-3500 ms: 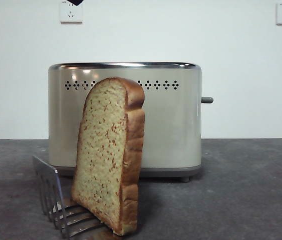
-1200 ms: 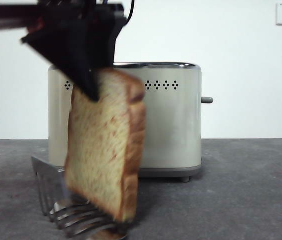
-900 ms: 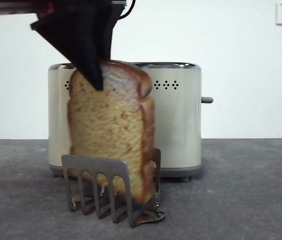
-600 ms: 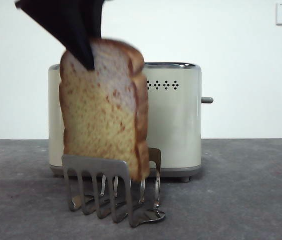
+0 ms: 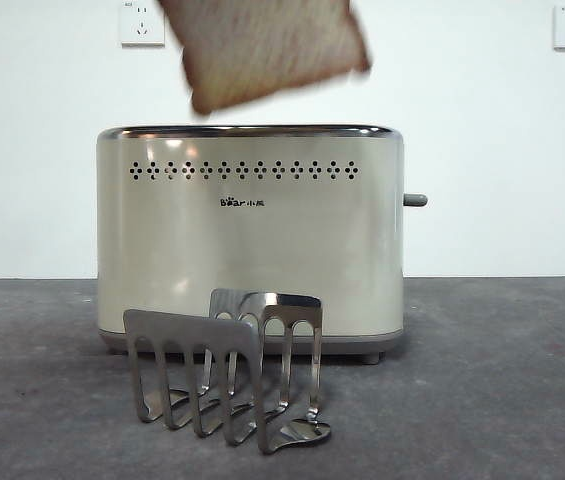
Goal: Pick up a slice of bread from the rack,put the bread on the toaster,press the button
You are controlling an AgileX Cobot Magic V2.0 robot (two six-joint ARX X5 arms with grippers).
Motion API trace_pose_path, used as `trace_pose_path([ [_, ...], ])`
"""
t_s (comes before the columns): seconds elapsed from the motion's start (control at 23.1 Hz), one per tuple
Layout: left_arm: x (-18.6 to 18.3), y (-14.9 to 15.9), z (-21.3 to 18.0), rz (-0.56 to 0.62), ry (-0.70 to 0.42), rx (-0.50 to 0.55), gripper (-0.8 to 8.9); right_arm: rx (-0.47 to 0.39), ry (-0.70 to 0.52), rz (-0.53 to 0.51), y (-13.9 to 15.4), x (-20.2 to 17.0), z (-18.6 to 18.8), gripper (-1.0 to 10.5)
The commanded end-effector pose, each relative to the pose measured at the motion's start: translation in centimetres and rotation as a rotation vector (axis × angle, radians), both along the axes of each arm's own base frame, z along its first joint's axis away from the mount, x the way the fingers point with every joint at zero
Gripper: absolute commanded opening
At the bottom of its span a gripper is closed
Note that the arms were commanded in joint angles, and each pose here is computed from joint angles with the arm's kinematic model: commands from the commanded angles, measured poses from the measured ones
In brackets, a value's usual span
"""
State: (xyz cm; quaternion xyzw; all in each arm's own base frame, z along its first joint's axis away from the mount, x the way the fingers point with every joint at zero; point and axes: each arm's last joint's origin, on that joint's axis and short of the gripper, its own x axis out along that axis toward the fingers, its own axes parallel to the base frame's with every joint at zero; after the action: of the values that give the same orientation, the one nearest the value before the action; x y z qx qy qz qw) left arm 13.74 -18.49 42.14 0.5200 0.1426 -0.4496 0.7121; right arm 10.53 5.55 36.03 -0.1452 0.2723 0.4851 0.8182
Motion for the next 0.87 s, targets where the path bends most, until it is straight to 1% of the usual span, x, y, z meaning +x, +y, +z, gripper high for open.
trace_pose_path([
  [0.04, -0.2, 0.5, 1.8, 0.061, -0.044, -0.043, -0.08, 0.015, 0.005, -0.014, 0.0, 0.0, 0.2, 0.0],
  [0.13, 0.0, 0.7, 2.7, 0.123, -0.122, -0.011, -0.09, 0.016, 0.008, -0.016, 0.0, 0.0, 0.2, 0.0],
  [0.22, 0.2, 0.7, 2.9, 0.154, -0.144, 0.012, -0.09, 0.016, 0.007, -0.016, 0.0, 0.0, 0.2, 0.0],
  [0.48, 1.6, 0.5, 2.5, 0.196, -0.133, 0.031, -0.09, 0.020, 0.012, -0.020, 0.0, 0.0, 0.2, 0.0],
  [0.87, 4.5, -1.3, 1.0, 0.233, -0.128, 0.057, -0.09, 0.025, 0.028, -0.031, 0.0, 0.0, 0.2, 0.0],
])
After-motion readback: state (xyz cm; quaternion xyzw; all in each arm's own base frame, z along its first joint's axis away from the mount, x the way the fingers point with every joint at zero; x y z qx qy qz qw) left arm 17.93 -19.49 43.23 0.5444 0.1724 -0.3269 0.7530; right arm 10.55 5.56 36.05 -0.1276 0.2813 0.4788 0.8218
